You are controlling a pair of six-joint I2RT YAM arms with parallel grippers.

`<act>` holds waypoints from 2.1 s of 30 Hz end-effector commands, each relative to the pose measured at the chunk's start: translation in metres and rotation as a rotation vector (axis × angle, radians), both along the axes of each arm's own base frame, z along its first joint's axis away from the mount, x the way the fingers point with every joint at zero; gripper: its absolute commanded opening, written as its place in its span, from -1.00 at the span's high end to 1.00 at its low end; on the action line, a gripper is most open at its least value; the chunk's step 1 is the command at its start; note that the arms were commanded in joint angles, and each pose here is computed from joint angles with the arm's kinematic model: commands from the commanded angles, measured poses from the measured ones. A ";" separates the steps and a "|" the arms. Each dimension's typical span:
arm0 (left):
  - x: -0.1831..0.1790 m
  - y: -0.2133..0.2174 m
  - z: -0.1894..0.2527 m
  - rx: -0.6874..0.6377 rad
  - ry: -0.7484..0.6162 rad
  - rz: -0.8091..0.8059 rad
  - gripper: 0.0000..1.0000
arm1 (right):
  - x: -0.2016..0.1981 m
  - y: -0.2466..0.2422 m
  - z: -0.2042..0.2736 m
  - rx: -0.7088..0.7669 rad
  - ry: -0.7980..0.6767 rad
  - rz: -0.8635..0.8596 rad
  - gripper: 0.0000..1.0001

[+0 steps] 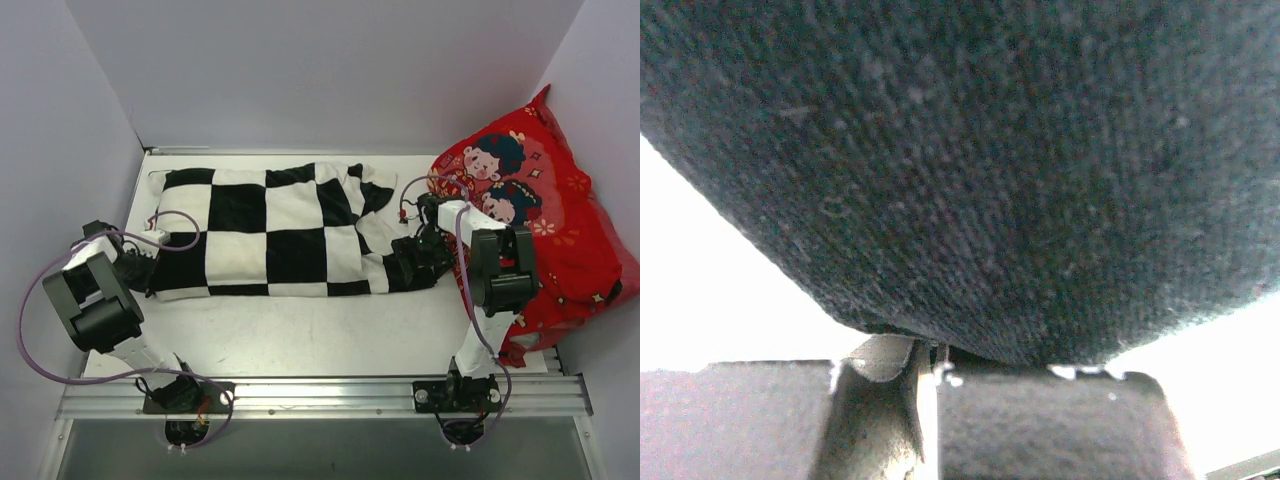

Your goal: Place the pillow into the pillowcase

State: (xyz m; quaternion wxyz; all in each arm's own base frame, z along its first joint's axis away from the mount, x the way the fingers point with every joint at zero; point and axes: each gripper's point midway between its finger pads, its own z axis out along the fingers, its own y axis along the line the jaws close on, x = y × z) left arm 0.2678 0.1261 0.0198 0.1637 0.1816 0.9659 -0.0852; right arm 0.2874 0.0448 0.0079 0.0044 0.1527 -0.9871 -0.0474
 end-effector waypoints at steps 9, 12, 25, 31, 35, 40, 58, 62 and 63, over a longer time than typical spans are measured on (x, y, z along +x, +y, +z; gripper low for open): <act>0.018 -0.019 0.036 -0.114 -0.107 0.001 1.00 | 0.019 0.045 0.035 0.257 -0.034 0.056 1.00; 0.038 -0.018 0.064 -0.133 -0.185 0.028 1.00 | 0.045 0.060 0.091 0.446 -0.184 0.045 1.00; 0.131 -0.018 0.298 -0.311 -0.765 0.229 1.00 | 0.117 0.008 0.323 0.648 -0.823 -0.181 1.00; 0.095 0.006 0.422 -0.304 -1.137 0.327 1.00 | 0.085 -0.031 0.413 0.609 -1.151 -0.302 1.00; 0.050 0.026 0.491 -0.197 -1.371 0.400 1.00 | 0.051 -0.051 0.471 0.549 -1.369 -0.362 1.00; 0.029 0.021 0.542 -0.118 -1.503 0.369 1.00 | 0.043 -0.068 0.509 0.467 -1.505 -0.381 1.00; 0.277 0.005 0.285 0.006 -1.023 0.339 1.00 | 0.290 -0.097 0.322 0.142 -1.269 -0.363 1.00; 0.340 0.035 0.236 0.079 -0.903 0.380 0.49 | 0.342 -0.127 0.313 0.012 -1.297 -0.389 0.01; 0.343 0.046 0.237 0.121 -0.888 0.422 0.03 | 0.345 -0.133 0.301 -0.009 -1.272 -0.398 -0.36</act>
